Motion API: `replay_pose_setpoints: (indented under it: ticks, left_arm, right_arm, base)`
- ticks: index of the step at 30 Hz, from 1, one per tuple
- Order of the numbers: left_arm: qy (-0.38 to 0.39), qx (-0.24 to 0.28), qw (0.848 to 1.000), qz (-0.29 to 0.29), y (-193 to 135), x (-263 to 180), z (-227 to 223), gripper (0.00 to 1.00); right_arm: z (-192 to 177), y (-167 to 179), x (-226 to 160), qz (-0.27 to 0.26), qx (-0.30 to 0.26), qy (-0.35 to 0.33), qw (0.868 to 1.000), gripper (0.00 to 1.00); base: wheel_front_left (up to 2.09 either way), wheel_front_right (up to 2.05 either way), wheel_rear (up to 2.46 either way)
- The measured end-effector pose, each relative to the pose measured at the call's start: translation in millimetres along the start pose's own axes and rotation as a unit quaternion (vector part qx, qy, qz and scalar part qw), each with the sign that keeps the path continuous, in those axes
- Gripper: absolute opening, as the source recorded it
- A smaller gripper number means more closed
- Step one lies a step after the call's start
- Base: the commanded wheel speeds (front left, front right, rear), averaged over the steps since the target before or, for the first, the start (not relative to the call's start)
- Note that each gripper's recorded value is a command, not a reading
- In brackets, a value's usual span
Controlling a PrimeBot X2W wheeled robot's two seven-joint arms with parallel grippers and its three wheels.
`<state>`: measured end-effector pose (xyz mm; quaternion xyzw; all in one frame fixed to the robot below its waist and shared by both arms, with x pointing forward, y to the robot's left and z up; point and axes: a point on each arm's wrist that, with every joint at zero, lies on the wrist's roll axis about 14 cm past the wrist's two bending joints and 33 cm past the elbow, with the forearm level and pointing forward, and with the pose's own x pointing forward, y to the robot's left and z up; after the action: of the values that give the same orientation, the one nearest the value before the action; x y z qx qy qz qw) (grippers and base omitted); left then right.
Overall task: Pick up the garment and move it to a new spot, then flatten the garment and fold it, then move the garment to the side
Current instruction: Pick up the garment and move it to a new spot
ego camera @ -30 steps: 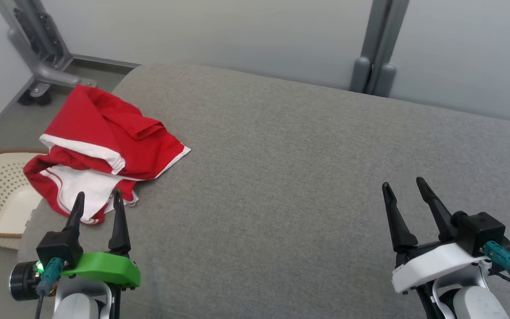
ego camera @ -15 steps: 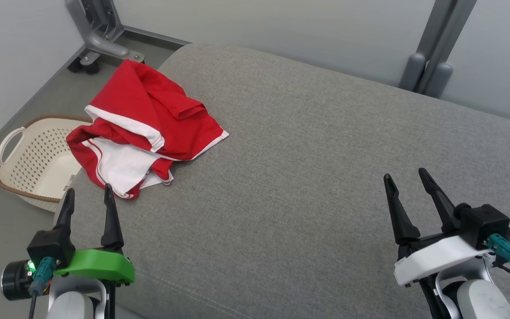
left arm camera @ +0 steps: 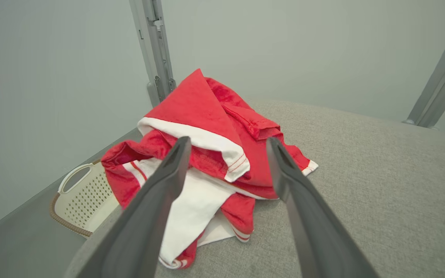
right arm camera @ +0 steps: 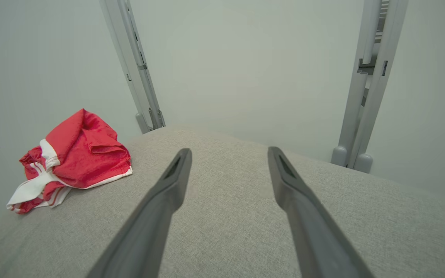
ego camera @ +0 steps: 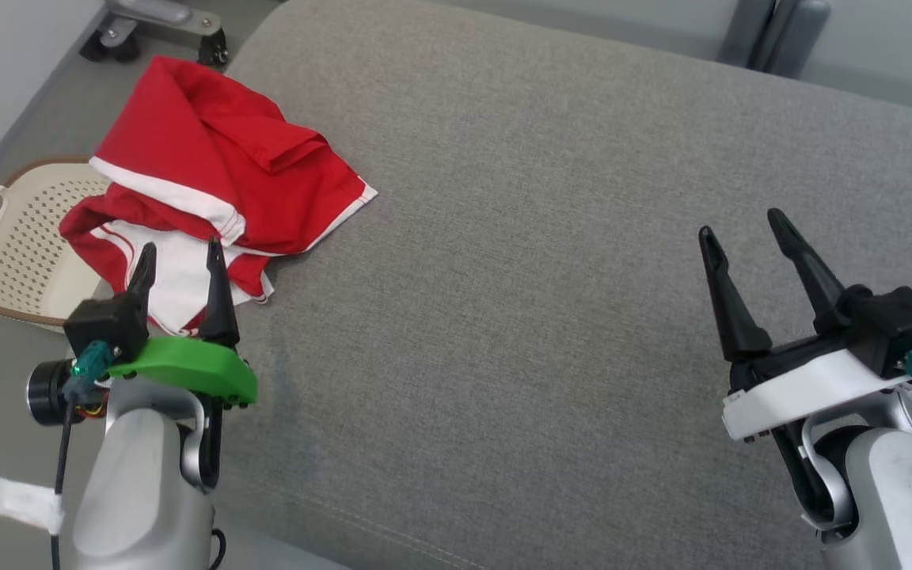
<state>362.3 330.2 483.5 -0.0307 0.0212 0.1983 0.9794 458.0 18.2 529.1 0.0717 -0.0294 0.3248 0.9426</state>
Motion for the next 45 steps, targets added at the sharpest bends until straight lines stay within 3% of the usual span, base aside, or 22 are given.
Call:
replay_pose_setpoints:
  ticks: [13,14,15,16,23,33,41,45]
  left_arm:
    - [0.155,0.011,0.987,0.033,13,68,-79,1.00]
    - [0.157,0.009,0.987,0.033,11,71,-80,0.88]
    - [0.157,0.009,0.987,0.033,9,74,-82,0.38]
    - [0.157,0.006,0.987,0.034,8,77,-83,0.00]
    - [0.078,0.008,0.996,0.039,18,93,-34,0.00]
    - [-0.051,0.039,0.998,0.019,23,67,46,0.00]
    - [-0.127,0.045,0.989,-0.053,-22,35,86,0.00]
    - [-0.157,0.042,0.980,-0.111,-65,29,109,0.00]
  right_arm:
    - [-46,-65,-6,-0.057,-0.002,0.049,0.997,1.00]
    - [-48,-68,-8,-0.060,-0.002,0.052,0.997,1.00]
    - [-50,-71,-10,-0.065,-0.002,0.054,0.996,1.00]
    - [-51,-75,-12,-0.070,-0.002,0.057,0.996,1.00]
    - [-41,-74,-13,-0.074,-0.004,0.043,0.996,1.00]
    - [-10,-56,-25,-0.078,-0.006,0.009,0.997,1.00]
    - [14,-41,-47,-0.086,-0.008,-0.012,0.996,1.00]
    - [25,-44,-62,-0.102,-0.015,-0.022,0.994,1.00]
  base:
    - [0.00,0.00,0.00]
    - [0.00,0.00,0.00]
    - [0.00,0.00,0.00]
    - [0.00,0.00,0.00]
    - [0.00,0.00,0.00]
    - [0.00,0.00,0.00]
    - [0.00,0.00,0.00]
    - [0.00,0.00,0.00]
